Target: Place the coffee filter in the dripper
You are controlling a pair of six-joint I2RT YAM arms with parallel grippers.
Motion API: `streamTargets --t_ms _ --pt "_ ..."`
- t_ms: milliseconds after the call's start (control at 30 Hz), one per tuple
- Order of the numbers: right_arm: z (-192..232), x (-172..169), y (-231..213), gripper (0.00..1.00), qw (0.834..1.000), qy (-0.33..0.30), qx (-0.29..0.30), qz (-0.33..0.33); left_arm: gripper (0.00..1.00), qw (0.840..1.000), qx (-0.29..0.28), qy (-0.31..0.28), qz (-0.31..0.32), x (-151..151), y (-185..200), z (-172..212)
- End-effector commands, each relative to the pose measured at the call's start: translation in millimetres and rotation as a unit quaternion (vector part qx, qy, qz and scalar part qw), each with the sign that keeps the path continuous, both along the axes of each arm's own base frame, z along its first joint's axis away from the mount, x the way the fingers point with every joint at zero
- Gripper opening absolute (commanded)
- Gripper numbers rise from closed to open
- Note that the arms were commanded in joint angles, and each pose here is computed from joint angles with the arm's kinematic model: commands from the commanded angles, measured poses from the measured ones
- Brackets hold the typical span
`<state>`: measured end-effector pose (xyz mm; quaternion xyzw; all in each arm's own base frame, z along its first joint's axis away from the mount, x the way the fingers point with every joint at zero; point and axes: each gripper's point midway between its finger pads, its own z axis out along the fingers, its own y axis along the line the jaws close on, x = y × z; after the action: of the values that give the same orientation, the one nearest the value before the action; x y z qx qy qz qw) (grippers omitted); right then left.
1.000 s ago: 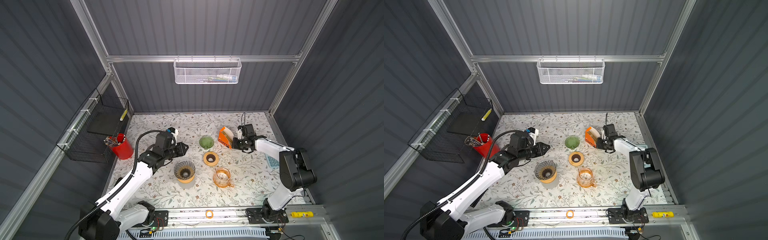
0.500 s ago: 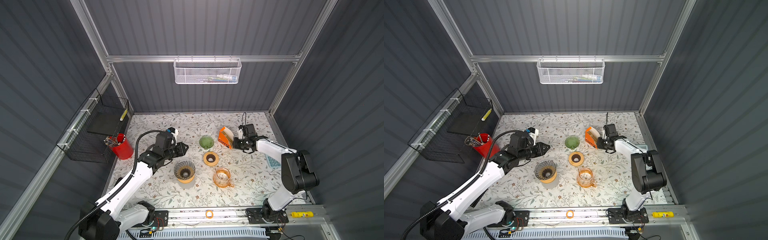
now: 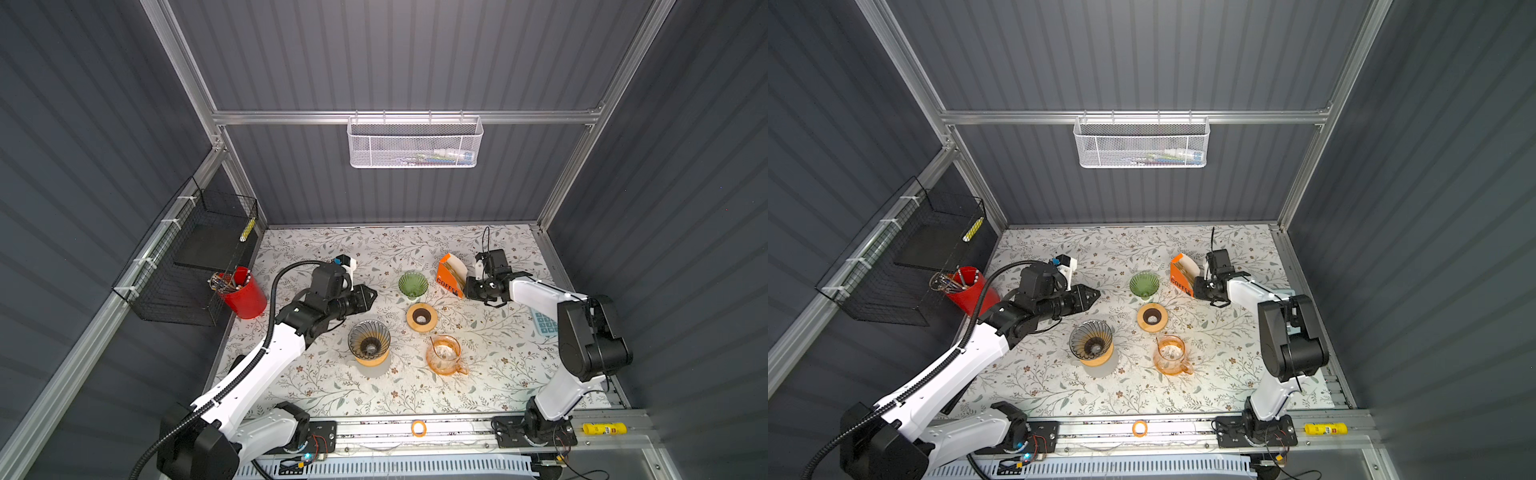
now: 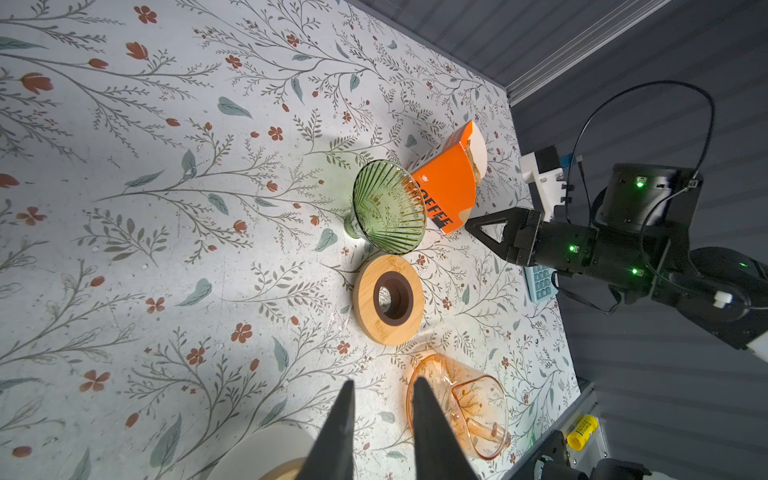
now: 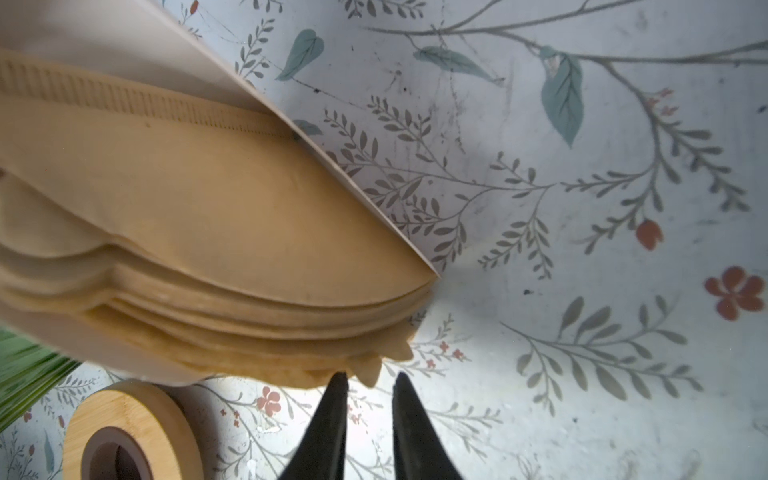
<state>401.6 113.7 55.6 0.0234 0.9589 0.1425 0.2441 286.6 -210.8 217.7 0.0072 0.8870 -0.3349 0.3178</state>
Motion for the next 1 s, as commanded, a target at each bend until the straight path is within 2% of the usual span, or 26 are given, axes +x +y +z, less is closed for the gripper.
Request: streamTargets --t_ms 0,433,767,967 --pt "3.2 6.8 5.5 0.23 1.000 -0.005 0.001 0.009 0.26 1.000 -0.005 -0.002 0.004 -1.4 2.8 1.9" --pt "1.2 11.0 7.2 0.22 1.000 -0.005 0.000 0.011 0.26 1.000 -0.004 -0.002 0.004 -1.8 3.1 1.9" --pt "-0.6 12.9 8.1 0.19 1.000 -0.003 -0.001 0.011 0.26 1.000 -0.004 -0.003 0.005 -2.6 4.0 2.4" --pt "-2.1 11.5 7.9 0.07 1.000 0.000 -0.003 0.010 0.26 1.000 -0.003 -0.003 0.005 -3.3 4.7 2.1"
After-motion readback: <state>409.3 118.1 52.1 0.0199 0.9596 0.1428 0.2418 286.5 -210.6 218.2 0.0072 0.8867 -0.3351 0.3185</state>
